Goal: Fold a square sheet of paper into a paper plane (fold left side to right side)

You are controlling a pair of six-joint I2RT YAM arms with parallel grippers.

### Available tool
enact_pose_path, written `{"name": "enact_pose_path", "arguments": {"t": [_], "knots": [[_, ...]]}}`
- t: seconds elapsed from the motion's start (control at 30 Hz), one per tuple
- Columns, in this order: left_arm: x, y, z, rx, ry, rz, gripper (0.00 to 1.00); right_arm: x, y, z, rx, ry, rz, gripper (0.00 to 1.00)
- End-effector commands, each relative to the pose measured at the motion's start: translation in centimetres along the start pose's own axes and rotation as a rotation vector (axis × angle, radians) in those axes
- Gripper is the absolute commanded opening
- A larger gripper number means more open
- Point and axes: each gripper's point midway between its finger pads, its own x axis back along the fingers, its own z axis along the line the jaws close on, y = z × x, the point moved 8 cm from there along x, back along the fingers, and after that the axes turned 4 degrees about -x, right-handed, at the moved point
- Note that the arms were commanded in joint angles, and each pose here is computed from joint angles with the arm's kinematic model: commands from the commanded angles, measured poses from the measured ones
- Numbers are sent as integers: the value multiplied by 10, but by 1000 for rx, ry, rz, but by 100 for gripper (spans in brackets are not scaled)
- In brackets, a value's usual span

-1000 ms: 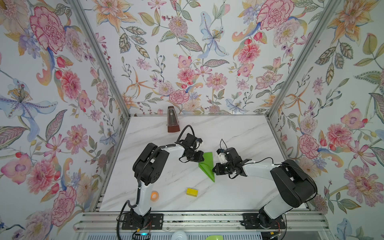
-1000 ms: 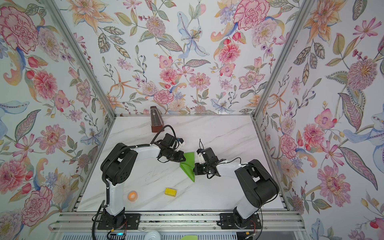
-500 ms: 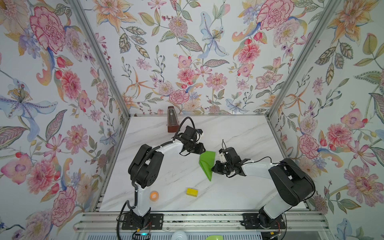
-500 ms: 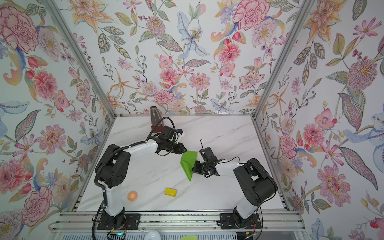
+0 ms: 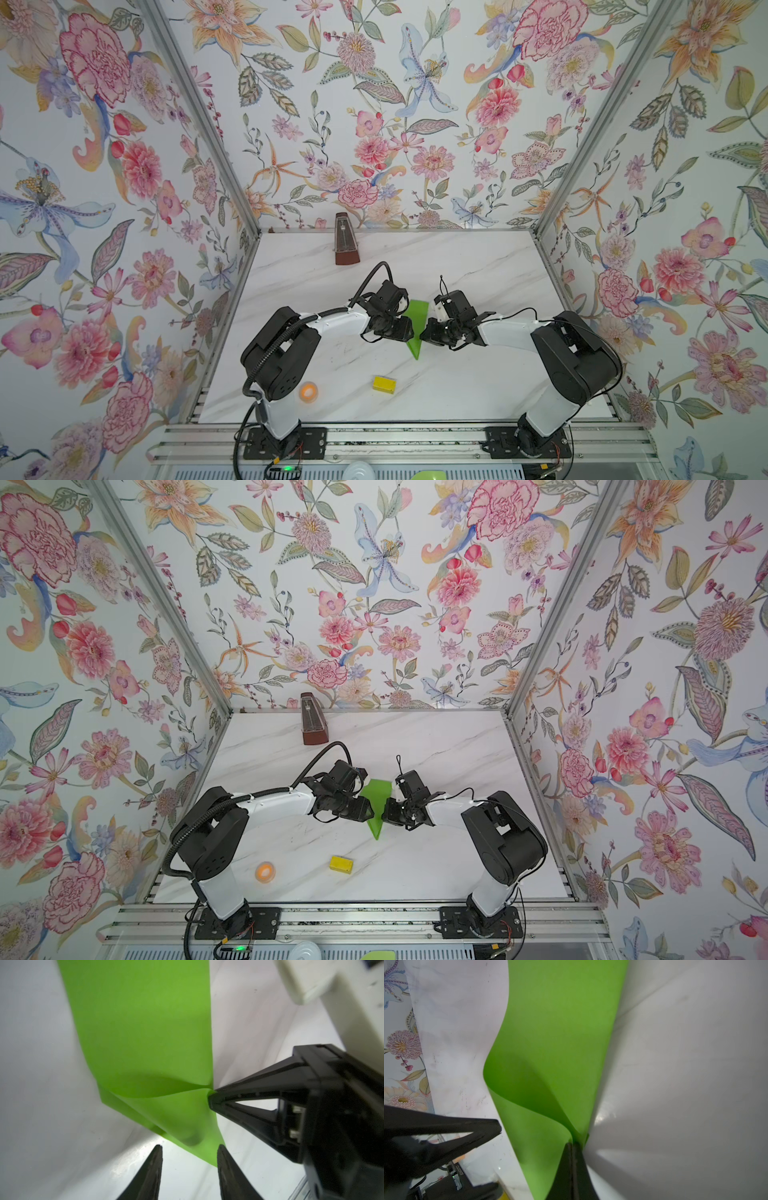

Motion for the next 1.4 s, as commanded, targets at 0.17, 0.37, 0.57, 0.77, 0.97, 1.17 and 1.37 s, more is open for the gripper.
{"name": "enact_pose_path", "arguments": {"t": [0.17, 0.37, 0.57, 0.77, 0.97, 1.17, 1.37], "knots": [[-6, -1, 0, 67, -25, -52, 48, -7, -12, -16, -27, -89, 63, 0], [-12, -1, 0, 82, -59, -61, 44, -6, -13, -15, -23, -89, 64, 0], [-19, -3, 2, 96, -68, -56, 42, -6, -13, -15, -19, -92, 67, 0], [-25, -9, 7, 108, -68, -44, 42, -5, -13, -14, -17, -92, 66, 0], [-29, -15, 16, 121, -38, -22, 41, -1, -8, -9, -4, -85, 53, 0], [-31, -21, 24, 128, -21, -7, 39, 3, -3, -2, 11, -72, 39, 0], [-33, -25, 29, 135, -15, 6, 37, 9, 5, 6, 39, -68, 14, 0]]}}
